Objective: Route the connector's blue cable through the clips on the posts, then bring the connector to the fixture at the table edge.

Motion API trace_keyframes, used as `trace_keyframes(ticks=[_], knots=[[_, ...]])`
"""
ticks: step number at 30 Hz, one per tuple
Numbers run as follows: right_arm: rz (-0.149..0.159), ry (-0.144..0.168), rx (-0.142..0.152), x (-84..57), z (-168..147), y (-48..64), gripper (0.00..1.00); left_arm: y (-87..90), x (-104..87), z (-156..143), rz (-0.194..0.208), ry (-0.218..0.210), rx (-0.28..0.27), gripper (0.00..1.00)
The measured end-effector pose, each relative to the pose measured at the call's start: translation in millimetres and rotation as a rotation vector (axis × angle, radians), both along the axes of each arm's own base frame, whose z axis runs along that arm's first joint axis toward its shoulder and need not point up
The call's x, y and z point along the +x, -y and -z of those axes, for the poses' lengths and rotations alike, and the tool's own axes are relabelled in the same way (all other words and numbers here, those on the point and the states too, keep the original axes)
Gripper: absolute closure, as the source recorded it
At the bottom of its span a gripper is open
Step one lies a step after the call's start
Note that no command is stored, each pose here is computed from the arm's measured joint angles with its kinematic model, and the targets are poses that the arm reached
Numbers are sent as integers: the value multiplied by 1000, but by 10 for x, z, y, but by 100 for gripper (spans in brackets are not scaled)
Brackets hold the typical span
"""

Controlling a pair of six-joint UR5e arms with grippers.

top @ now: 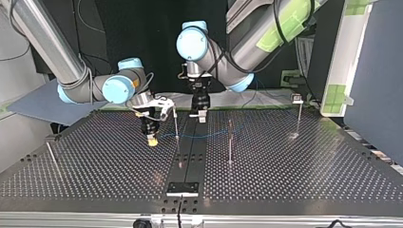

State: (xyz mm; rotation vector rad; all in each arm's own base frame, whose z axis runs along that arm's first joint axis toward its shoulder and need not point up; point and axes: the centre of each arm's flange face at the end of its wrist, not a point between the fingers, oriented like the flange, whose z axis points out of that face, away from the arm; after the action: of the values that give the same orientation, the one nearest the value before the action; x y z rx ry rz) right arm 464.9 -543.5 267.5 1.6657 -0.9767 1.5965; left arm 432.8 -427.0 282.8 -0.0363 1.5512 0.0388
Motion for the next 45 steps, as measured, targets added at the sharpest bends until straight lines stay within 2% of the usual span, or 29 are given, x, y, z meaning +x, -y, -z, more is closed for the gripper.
trace_keyframes(ticks=[5,12,22,32,45], knots=[[0,0,0,1,1,-1,100,-10,24,38,-1,-8,11,2],[-3,-3,0,12,3,-12,100,-29,142,241,-24,-27,32,2],[-4,-8,-2,19,12,-18,100,-23,307,104,-49,-5,27,2],[-4,-10,-3,18,12,-17,100,-81,372,94,-63,-2,30,2],[-3,-10,-5,13,11,-11,100,-98,343,101,-86,-13,35,2]])
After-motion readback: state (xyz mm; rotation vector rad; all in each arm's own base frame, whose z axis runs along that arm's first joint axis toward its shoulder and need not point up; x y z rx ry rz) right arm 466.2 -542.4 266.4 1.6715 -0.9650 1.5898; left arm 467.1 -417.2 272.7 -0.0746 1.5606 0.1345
